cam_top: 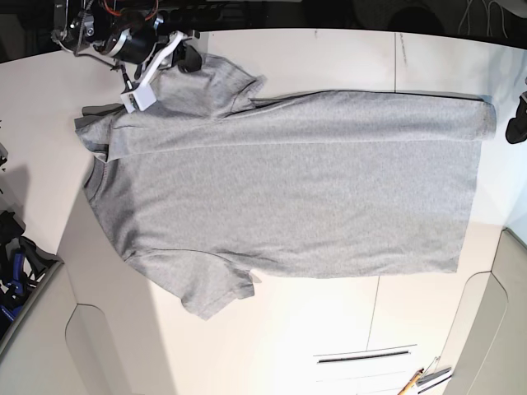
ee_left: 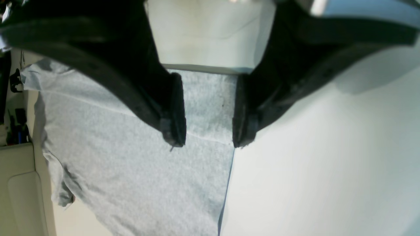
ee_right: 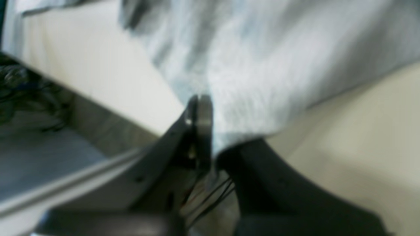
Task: Fold the T-shirt properly
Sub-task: 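Grasp the shirt edge near the collar with both grippers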
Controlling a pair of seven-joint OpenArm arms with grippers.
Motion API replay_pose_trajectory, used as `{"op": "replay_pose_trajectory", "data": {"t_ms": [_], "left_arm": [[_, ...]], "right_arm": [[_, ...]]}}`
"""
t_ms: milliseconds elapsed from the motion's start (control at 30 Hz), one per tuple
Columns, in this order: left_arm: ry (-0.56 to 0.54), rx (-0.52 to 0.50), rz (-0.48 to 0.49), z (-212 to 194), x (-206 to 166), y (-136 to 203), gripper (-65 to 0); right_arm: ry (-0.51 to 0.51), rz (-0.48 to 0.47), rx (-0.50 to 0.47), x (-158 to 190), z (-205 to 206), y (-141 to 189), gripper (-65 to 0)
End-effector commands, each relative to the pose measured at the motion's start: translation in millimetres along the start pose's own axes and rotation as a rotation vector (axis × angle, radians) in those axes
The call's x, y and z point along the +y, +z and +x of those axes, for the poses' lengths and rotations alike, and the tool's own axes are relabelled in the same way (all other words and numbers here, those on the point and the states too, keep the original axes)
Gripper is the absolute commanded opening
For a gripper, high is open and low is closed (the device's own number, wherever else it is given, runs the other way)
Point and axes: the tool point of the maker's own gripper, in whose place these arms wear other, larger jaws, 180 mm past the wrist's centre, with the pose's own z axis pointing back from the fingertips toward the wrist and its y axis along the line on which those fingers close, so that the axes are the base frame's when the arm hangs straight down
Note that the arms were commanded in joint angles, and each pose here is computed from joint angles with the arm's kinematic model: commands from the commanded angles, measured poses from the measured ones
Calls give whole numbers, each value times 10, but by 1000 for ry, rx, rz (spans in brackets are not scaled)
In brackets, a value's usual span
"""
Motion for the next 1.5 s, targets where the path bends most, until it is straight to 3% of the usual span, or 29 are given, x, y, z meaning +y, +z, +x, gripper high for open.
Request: {"op": "replay_pose_trajectory", "data": {"t_ms": [0,233,367,533,833,867,933,967,1000,1200,1467], "left_arm": [[-31,-41,-15,193,-55,44,-379],[-31,-41,-15,194,-55,44,-379],[-31,-41,-15,194,-55,44,-379],[-31,-46,-16,204,-57,43,-379],[-31,-46,-15,203,-56,44,-379],[-31,-46,-15,203,-56,44,-379],[-31,-46,-15,203,-56,44,-379],[-31,-45,-15,200,-55,44,-379],[-31,-45,-15,201,-55,44,-379],[-33,-34,-13,180,-51,43,-379],[-38,101,24,-123,45,98,-379]], "right_arm": [[28,16,-56,52,187,46,-650],[136,8,-200,69,928,79,-650],[173,-14,-246,54,1155,110,-650],[225,-18,-394,110,1631,220,-650],[291,-38,-490,135,2200,323,-650],[293,-36,-500,142,2228,334,-594],[295,-34,-519,152,2262,351,-404],[294,-33,-525,155,2271,356,-343],[295,-33,-527,156,2274,359,-319],[305,-75,-483,72,2217,337,-320],[306,-158,-253,-240,1803,294,-321]]}}
